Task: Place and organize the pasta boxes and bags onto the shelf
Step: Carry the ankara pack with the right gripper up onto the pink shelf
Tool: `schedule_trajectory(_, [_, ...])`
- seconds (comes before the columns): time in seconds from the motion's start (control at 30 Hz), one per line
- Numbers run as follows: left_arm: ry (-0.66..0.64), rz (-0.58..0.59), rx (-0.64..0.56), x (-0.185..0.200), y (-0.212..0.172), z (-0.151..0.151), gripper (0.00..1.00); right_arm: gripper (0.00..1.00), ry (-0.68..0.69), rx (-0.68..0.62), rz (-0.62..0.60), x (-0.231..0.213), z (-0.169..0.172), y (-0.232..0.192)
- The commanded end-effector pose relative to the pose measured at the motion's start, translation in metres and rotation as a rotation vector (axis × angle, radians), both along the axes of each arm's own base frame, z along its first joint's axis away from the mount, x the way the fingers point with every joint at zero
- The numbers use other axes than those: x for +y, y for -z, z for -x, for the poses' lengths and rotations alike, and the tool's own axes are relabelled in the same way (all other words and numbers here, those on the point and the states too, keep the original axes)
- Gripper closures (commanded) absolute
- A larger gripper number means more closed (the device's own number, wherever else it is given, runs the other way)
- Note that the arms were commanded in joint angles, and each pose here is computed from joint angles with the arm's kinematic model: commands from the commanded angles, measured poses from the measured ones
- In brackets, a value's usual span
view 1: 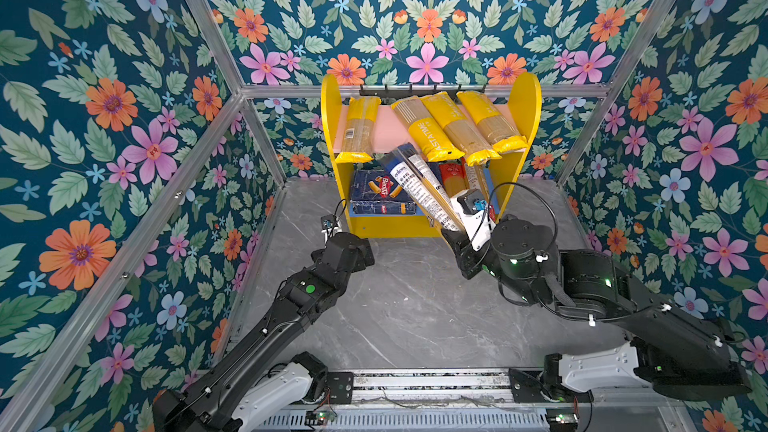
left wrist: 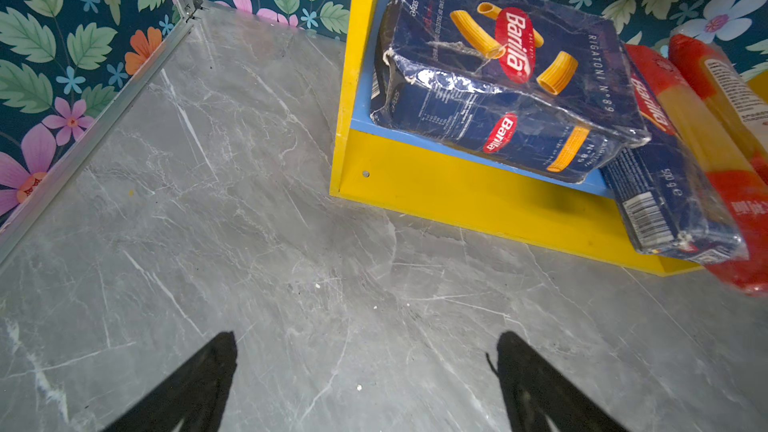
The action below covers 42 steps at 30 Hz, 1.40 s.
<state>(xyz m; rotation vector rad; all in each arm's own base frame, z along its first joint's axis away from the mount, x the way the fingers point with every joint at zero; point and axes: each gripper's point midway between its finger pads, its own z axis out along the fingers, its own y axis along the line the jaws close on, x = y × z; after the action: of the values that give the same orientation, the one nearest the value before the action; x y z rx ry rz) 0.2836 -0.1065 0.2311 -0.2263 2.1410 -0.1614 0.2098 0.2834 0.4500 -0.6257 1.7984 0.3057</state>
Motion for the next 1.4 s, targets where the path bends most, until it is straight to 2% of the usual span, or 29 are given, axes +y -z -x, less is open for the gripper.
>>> schedule_trajectory(0.0, [0.002,-0.023,-0.011,0.001,-0.006,-0.002,0.0,0.99,0.137,-0.166,-0.068,0.003,-0.033,-0.054])
schedule_trajectory(0.23, [0.007,-0.023,-0.05,0.001,-0.025,-0.004,0.0,0.98,0.314,-0.18,-0.031,0.029,-0.114,-0.082])
schedule_trajectory(0.37, [0.003,-0.026,-0.065,0.006,-0.029,0.0,0.0,0.91,0.38,-0.27,-0.058,0.036,-0.138,-0.102])
schedule_trajectory(0.47, [0.002,-0.033,-0.065,0.009,-0.028,0.003,0.0,0.91,0.382,-0.245,-0.04,0.045,-0.145,-0.087])
schedule_trajectory(0.63, [-0.001,-0.047,-0.059,0.013,-0.021,0.007,0.0,0.94,0.322,-0.056,-0.05,0.044,-0.15,-0.04])
schedule_trajectory(0.8, [0.001,-0.05,-0.051,0.013,-0.015,0.007,0.0,0.94,0.305,-0.003,-0.014,0.053,-0.155,-0.018])
schedule_trajectory(1.0, [0.052,0.003,-0.06,0.0,-0.014,0.007,0.0,0.93,0.278,0.05,-0.036,0.064,-0.163,-0.003])
schedule_trajectory(1.17, [0.104,0.061,-0.125,-0.012,-0.035,0.003,0.01,0.93,0.28,0.069,-0.076,0.065,-0.171,-0.001])
schedule_trajectory(1.37, [0.181,0.126,-0.263,-0.032,-0.084,-0.009,0.0,0.93,0.271,0.076,-0.104,0.067,-0.172,-0.003])
